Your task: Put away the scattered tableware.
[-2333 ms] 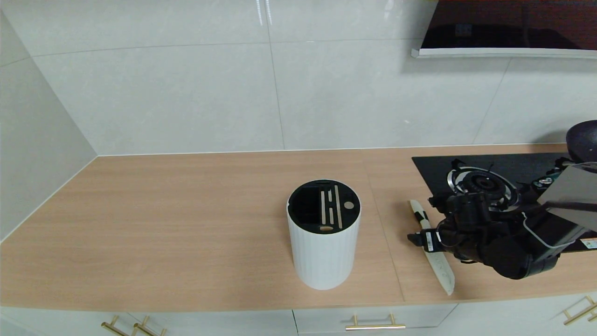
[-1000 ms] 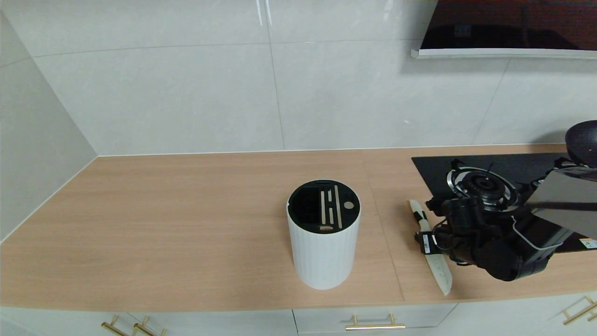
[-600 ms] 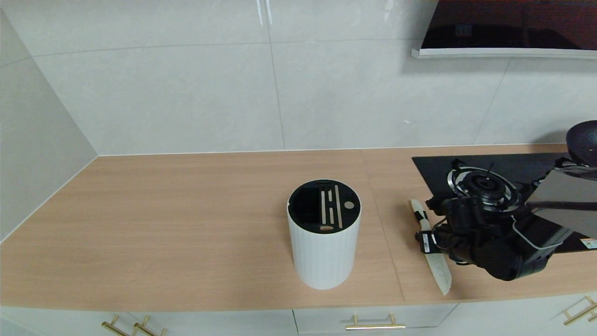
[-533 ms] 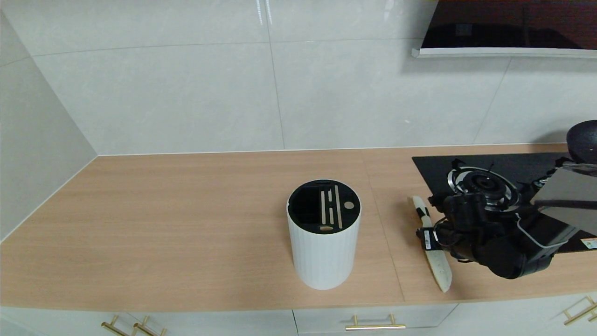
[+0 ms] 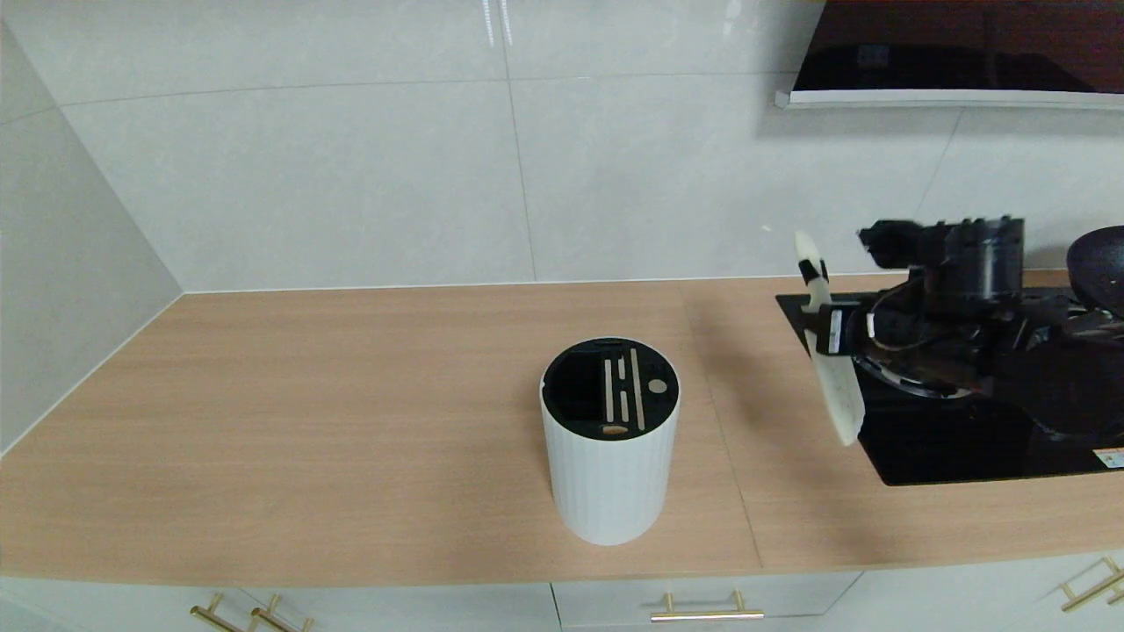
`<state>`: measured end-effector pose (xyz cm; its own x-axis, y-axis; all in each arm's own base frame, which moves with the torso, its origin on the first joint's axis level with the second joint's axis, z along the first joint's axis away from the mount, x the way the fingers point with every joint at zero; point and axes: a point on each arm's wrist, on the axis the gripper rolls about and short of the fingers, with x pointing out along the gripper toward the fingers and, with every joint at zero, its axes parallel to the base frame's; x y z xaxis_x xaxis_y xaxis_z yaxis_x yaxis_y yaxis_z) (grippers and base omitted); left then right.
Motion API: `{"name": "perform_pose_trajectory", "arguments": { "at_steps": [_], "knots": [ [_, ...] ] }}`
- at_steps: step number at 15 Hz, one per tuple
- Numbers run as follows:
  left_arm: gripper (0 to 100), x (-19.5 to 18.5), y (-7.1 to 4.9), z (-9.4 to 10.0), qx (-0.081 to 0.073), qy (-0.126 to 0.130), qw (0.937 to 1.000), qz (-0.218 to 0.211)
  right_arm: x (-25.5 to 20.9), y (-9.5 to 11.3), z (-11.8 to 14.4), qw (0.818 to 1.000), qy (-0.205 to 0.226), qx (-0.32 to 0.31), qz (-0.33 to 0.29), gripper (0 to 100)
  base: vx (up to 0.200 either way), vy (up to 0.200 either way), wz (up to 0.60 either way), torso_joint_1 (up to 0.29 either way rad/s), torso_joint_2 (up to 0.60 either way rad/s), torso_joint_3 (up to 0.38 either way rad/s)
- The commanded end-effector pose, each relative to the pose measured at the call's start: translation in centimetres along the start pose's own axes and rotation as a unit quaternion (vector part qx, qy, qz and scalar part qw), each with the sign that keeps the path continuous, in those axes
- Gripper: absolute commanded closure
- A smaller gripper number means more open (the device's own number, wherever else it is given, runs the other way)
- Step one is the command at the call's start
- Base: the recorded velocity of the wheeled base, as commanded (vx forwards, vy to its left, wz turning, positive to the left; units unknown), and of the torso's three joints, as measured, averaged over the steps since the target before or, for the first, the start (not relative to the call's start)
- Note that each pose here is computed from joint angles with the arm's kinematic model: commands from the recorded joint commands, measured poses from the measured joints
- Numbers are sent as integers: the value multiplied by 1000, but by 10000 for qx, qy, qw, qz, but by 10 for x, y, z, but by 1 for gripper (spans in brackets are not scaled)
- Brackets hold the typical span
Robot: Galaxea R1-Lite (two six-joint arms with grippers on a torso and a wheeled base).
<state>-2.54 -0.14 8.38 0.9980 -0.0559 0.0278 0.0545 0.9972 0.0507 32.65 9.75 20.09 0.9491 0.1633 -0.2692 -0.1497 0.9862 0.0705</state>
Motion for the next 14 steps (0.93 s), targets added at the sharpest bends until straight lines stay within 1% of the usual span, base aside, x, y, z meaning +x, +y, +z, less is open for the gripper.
{"name": "perform_pose_trajectory", "arguments": {
  "at_steps": [1,2,3,4,5,6,7,8,9,10,11,12,13,14],
  "knots": [
    [0,-14,0,52,-367,-514,9963,-590,-58,20,54,9937,-981,57,539,100,0,0,0,0,0,0],
    [0,-15,-1,73,-432,-417,9929,-1029,-66,27,58,9917,-1079,51,702,100,0,0,0,0,0,0],
    [0,-4,-1,109,-446,-122,9837,-1736,-78,41,66,9876,-1243,40,956,100,0,0,0,0,0,0],
    [0,14,-1,131,-525,136,9763,-2097,-86,51,70,9845,-1330,29,1141,100,0,0,0,0,0,0],
    [0,41,0,151,-672,467,9694,-2316,-94,61,71,9815,-1376,22,1329,100,0,0,0,0,0,0],
    [0,77,2,168,-849,806,9646,-2362,-105,70,70,9791,-1405,19,1470,100,0,0,0,0,0,0],
    [0,111,2,174,-936,1015,9609,-2402,-112,77,64,9792,-1347,2,1516,100,0,0,0,0,0,0],
    [0,141,-1,176,-1012,1068,9552,-2569,-117,83,60,9791,-1319,-47,1545,100,0,0,0,0,0,0],
    [0,176,-10,173,-1209,1058,9461,-2812,-128,95,58,9763,-1340,-121,1697,100,0,0,0,0,0,0],
    [0,193,-19,171,-1376,1025,9392,-2974,-132,101,53,9752,-1287,-150,1796,100,0,0,0,0,0,0],
    [0,216,-37,167,-1782,1051,9277,-3107,-137,114,41,9723,-1116,-256,2036,100,0,0,0,0,0,0],
    [0,227,-50,164,-2094,1066,9215,-3091,-137,124,30,9701,-946,-355,2206,100,0,0,0,0,0,0],
    [0,233,-66,160,-2330,1159,9097,-3236,-134,133,21,9691,-807,-436,2289,100,0,0,0,0,0,0],
    [0,235,-78,158,-2431,1236,9010,-3374,-133,137,17,9687,-751,-472,2317,100,0,0,0,0,0,0]
  ]
}}
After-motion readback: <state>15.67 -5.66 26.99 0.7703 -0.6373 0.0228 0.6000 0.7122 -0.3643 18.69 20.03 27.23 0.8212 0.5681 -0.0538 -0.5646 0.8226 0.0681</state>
